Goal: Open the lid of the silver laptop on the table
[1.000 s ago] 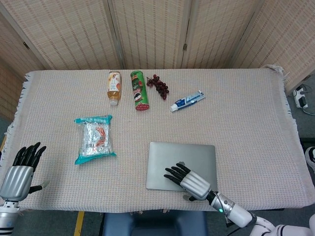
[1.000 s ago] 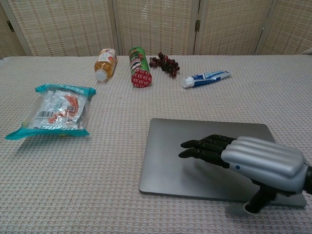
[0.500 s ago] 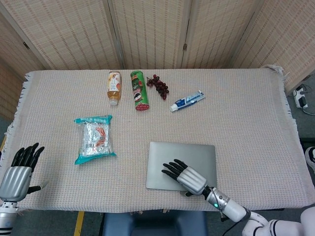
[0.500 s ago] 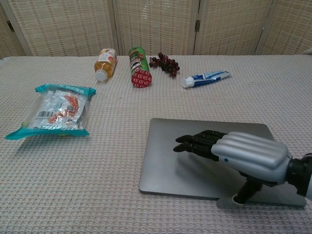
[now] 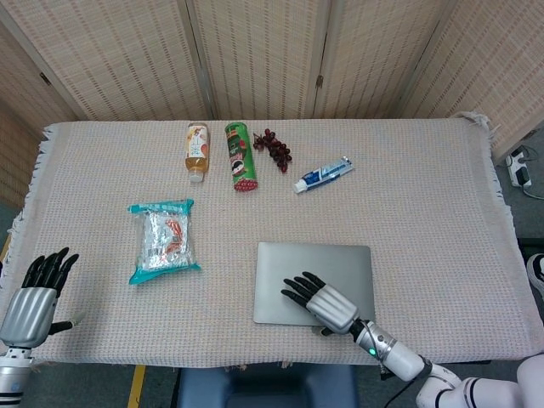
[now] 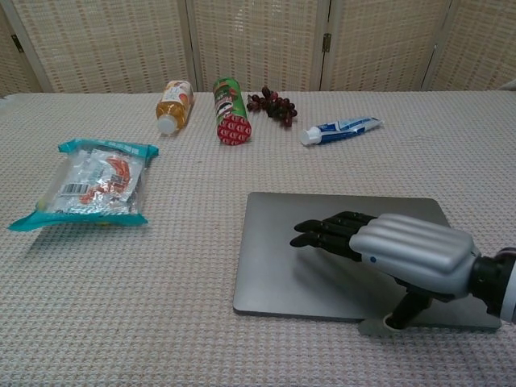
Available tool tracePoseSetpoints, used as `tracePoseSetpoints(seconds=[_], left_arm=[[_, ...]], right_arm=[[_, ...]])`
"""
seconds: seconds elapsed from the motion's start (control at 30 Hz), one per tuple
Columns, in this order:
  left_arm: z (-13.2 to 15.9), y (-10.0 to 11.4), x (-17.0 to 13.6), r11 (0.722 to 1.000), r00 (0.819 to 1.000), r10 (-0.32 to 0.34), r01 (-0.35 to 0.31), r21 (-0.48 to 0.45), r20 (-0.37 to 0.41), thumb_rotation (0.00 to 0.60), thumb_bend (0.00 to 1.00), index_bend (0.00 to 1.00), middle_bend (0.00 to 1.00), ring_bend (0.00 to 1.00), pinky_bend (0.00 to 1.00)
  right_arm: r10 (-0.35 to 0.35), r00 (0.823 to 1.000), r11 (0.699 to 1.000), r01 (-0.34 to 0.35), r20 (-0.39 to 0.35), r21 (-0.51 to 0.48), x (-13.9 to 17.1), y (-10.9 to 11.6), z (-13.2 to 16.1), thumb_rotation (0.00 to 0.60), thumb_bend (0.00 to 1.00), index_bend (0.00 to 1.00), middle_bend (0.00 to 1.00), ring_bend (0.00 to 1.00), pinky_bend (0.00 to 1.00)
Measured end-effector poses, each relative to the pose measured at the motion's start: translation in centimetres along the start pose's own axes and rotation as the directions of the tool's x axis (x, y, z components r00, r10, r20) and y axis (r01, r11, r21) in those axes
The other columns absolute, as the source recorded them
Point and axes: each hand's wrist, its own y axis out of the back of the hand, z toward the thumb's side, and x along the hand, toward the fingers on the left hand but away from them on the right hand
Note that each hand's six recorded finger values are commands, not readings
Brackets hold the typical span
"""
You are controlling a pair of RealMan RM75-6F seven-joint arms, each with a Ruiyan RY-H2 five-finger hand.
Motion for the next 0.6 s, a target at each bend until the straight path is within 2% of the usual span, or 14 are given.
tracePoseSetpoints(seconds=[0.13, 0.23, 0.37, 0.6], left_arm=[[0.4, -0.3, 0.2, 1.000, 1.000, 0.003, -0.003, -0.002, 0.017, 0.600, 0.19, 0.09, 0.05, 0.04, 0.00], [0.6, -0.3, 0.3, 1.000, 1.000, 0.001, -0.001, -0.003, 0.025, 0.600, 0.19, 0.09, 0.05, 0.04, 0.00], [1.3, -0.7, 0.6, 1.000, 0.999, -0.005, 0.006, -0.006, 0.050, 0.600, 0.19, 0.09, 0.05, 0.04, 0.00], [3.6, -2.2, 1.6, 0.999, 0.990, -0.010, 0.016, -0.043, 0.139, 0.600, 0.19, 0.12, 0.08, 0.06, 0.00]], right_arm=[[-0.004, 1.000, 1.000, 0.004, 0.005, 0.013, -0.2, 0.2, -0.1, 0.600, 0.52, 0.00, 0.00, 0.00, 0.00], [-0.011, 1.000, 0.999, 0.011, 0.009, 0.030, -0.3, 0.5, -0.1, 0.600, 0.59, 0.00, 0.00, 0.00, 0.00], [-0.021, 1.000, 0.998, 0.020, 0.017, 0.064, -0.6, 1.2, -0.2, 0.600, 0.59, 0.00, 0.00, 0.00, 0.00], [-0.043, 0.999, 0.987, 0.038, 0.029, 0.155, -1.4, 3.3, -0.2, 0.600, 0.59, 0.00, 0.00, 0.00, 0.00]])
